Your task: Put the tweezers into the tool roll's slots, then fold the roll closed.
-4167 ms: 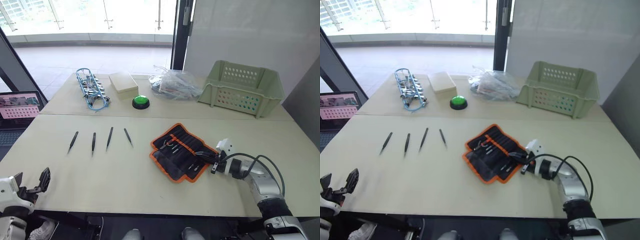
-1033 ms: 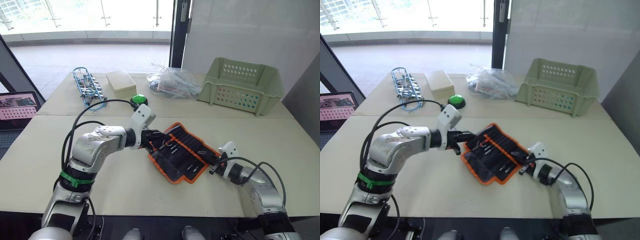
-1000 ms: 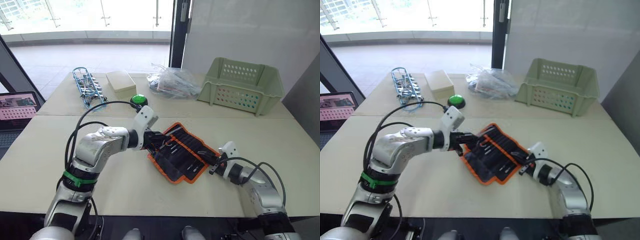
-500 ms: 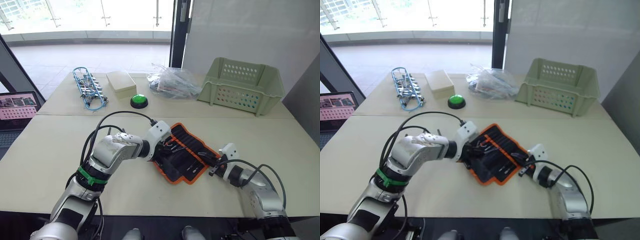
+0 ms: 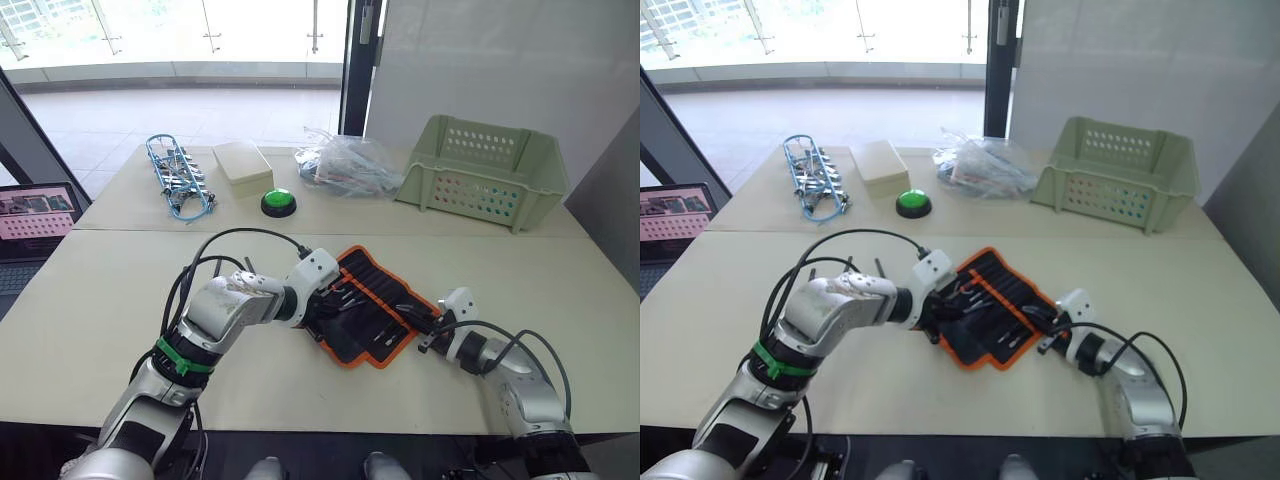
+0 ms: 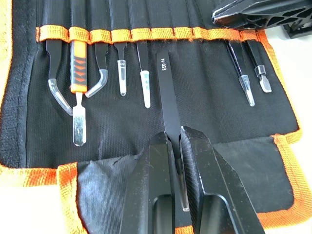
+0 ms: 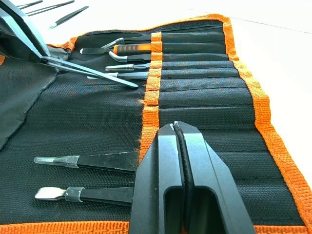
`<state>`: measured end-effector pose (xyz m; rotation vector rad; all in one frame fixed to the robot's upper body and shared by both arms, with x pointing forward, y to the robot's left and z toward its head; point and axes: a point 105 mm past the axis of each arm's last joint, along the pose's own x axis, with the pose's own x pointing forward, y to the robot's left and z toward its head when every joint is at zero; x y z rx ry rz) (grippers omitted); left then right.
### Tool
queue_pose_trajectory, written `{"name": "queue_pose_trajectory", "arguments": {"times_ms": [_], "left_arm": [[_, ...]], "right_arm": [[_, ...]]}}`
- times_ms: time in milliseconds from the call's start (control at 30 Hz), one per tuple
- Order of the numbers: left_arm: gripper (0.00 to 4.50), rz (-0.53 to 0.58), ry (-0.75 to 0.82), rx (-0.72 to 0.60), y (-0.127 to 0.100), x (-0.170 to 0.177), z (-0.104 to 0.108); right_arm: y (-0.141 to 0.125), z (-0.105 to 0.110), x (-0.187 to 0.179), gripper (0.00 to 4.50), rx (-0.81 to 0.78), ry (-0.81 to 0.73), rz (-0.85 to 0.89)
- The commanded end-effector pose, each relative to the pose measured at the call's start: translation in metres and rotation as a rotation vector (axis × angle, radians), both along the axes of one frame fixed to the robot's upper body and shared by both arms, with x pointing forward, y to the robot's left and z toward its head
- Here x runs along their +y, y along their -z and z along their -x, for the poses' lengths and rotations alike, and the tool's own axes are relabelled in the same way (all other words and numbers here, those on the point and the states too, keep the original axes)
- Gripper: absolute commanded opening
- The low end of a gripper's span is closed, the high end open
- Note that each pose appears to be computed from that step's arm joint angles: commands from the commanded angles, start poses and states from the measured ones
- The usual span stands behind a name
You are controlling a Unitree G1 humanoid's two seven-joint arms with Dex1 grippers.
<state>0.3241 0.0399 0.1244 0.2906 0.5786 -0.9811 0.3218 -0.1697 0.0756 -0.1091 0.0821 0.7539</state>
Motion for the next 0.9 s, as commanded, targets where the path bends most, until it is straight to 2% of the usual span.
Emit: {"name": "queue_pose_trajectory", "arguments": {"times_ms": [33,200,533,900], "left_arm": [[0.08,0.027,0.012,-0.056,-0.008,-0.008,-0.004],[0.08,0.045,0.008,-0.071,-0.002,-0.015,-0.014],[0.08,0.043,0.059,-0.171,-0.005,-0.044,-0.031],[0.08,0.004,0.098,-0.227,0.020,-0.067,-0.043]], "right_arm": [[0.014,0.004,0.001,0.00,0.054,-0.004,0.008],[0.015,0.004,0.002,0.00,0.057,-0.007,0.010],[0.006,0.003,0.009,0.00,0.051,-0.013,0.005],[0.006,0.008,0.012,0.00,0.051,-0.022,0.007]]}}
